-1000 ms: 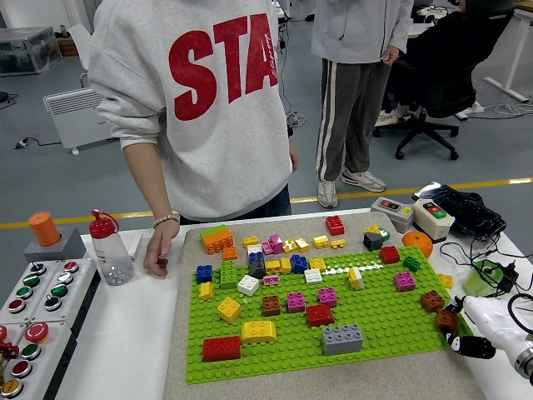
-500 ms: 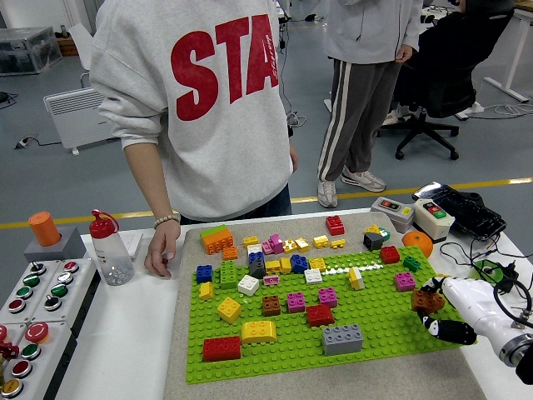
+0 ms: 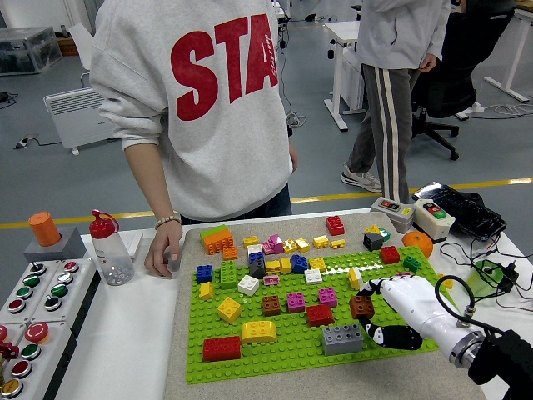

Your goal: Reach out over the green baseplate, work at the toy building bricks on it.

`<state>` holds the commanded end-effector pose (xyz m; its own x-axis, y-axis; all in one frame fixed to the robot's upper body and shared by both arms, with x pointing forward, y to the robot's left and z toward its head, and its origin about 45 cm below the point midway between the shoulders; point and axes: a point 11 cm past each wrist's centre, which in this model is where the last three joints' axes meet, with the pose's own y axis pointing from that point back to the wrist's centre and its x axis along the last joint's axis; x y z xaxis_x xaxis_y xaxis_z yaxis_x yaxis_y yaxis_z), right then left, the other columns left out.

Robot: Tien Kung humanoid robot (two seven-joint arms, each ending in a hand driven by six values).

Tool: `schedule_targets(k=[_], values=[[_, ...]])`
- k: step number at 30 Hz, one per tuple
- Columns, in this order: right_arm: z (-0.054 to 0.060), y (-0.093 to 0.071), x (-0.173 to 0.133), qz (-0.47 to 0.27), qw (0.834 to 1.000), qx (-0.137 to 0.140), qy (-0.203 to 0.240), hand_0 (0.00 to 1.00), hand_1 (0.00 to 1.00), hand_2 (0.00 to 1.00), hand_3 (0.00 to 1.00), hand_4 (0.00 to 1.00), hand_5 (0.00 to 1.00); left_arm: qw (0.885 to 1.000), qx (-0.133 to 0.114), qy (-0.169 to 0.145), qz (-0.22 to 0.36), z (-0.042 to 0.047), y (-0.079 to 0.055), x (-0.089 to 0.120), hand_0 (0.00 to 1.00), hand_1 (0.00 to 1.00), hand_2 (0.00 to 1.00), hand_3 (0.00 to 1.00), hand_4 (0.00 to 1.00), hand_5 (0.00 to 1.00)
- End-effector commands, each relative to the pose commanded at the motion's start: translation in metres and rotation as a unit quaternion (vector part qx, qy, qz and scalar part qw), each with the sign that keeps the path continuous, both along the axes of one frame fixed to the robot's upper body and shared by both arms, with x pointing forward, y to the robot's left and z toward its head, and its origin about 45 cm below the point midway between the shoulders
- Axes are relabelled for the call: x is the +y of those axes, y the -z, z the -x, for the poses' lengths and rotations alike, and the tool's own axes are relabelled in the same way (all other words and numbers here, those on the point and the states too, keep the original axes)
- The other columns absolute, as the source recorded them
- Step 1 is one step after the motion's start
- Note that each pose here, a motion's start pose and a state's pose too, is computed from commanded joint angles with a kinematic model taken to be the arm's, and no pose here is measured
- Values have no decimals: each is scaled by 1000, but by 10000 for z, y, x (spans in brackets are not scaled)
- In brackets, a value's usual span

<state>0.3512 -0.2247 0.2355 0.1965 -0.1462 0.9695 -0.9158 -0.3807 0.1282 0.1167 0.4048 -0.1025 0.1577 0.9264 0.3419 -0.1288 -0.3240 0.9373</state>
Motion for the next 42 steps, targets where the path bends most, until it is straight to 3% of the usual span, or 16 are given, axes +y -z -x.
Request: schedule_targets(k=[8,28,42], values=[[-31,99,146,28,999,14,-19,666,701,691,569,415,253,1000,2,-1,1,22,6,-2,650,684,672,570,284,998],[-56,244,143,53,998,32,-18,671,705,699,574,410,242,1000,11,-1,0,103,24,1,651,684,673,569,286,998],[-83,258,188,45,998,30,-17,673,709,704,577,414,233,1000,7,-1,1,69,17,0,653,685,674,571,286,998]])
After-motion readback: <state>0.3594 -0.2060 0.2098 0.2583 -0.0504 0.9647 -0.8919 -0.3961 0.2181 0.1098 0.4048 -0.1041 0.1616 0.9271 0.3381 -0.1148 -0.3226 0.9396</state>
